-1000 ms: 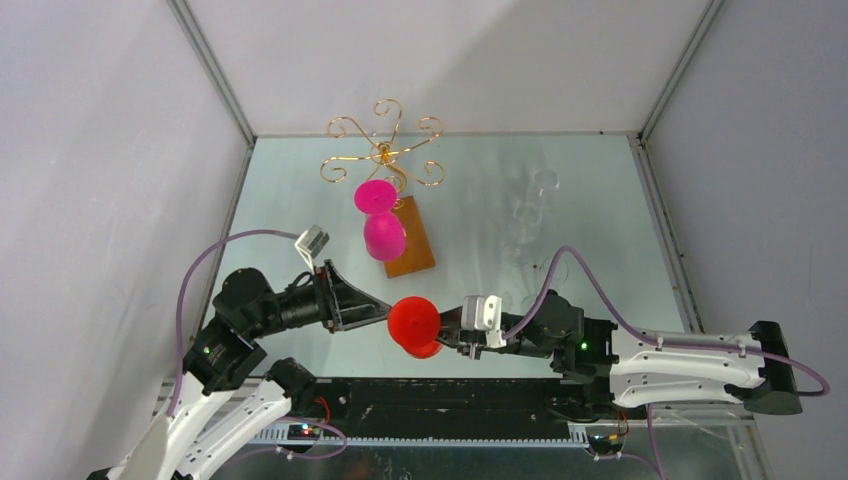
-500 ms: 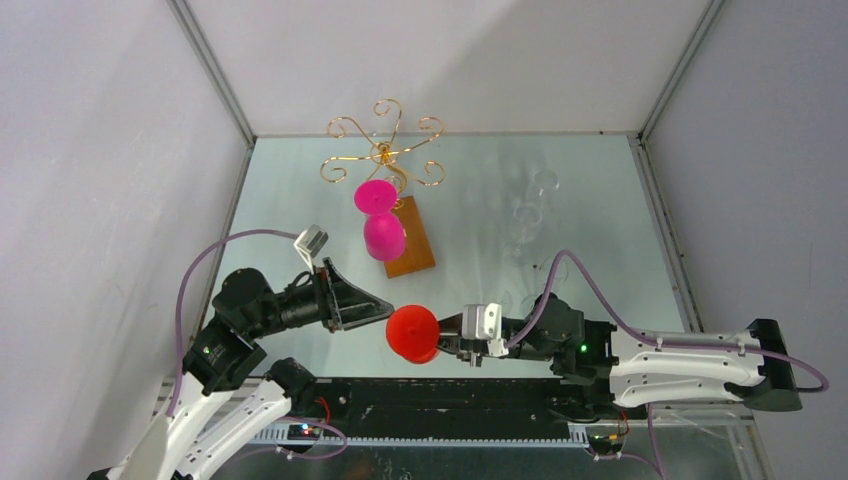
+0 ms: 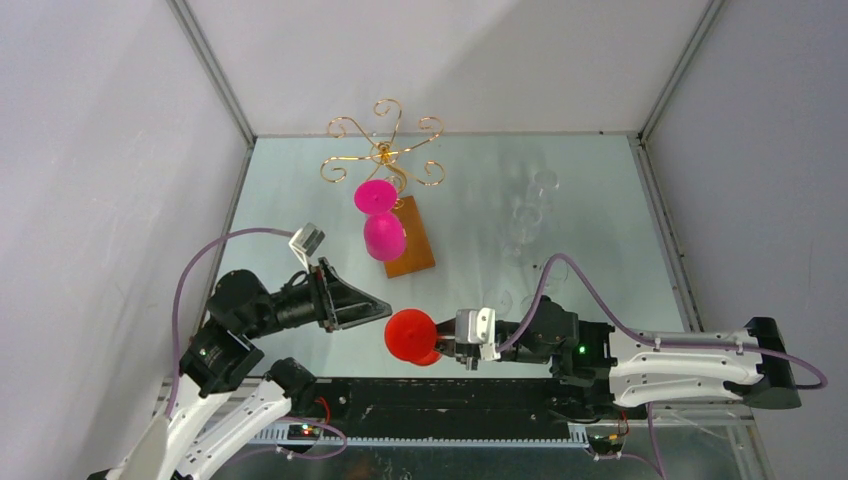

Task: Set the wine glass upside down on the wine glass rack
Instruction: Turn the wine glass upside down at the wine rack.

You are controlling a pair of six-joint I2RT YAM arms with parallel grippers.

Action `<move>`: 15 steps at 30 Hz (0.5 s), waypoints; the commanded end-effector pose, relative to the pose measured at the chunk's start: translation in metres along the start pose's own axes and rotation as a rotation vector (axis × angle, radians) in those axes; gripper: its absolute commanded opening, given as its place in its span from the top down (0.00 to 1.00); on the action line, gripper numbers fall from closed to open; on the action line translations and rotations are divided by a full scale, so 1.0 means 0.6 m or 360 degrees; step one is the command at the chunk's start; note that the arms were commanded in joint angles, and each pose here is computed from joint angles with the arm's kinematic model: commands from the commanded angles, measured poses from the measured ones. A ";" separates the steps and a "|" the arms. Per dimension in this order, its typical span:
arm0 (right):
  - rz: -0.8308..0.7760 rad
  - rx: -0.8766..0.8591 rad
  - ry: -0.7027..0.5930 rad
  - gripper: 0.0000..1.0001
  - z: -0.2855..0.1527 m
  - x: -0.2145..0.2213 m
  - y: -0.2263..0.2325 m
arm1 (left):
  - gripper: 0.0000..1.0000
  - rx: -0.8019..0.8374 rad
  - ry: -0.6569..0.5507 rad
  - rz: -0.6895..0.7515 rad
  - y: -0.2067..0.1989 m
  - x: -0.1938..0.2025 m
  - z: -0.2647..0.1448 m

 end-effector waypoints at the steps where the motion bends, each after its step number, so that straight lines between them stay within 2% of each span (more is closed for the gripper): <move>1: -0.0020 0.0093 -0.0071 1.00 0.007 -0.014 -0.011 | 0.36 0.0070 0.0025 0.0053 -0.024 0.006 -0.012; 15: -0.0023 0.0327 -0.0065 1.00 0.016 -0.011 -0.040 | 0.48 0.0069 0.0035 0.0026 -0.007 0.012 -0.011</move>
Point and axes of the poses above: each gripper's point midway between its finger pads, its own z axis out along the fingers, its own y axis along the line the jaws close on, x = y × z, the point moved 6 cm from there along -z, back along the fingers, and after that the axes turned 3 degrees about -z, right-handed, at the moved point
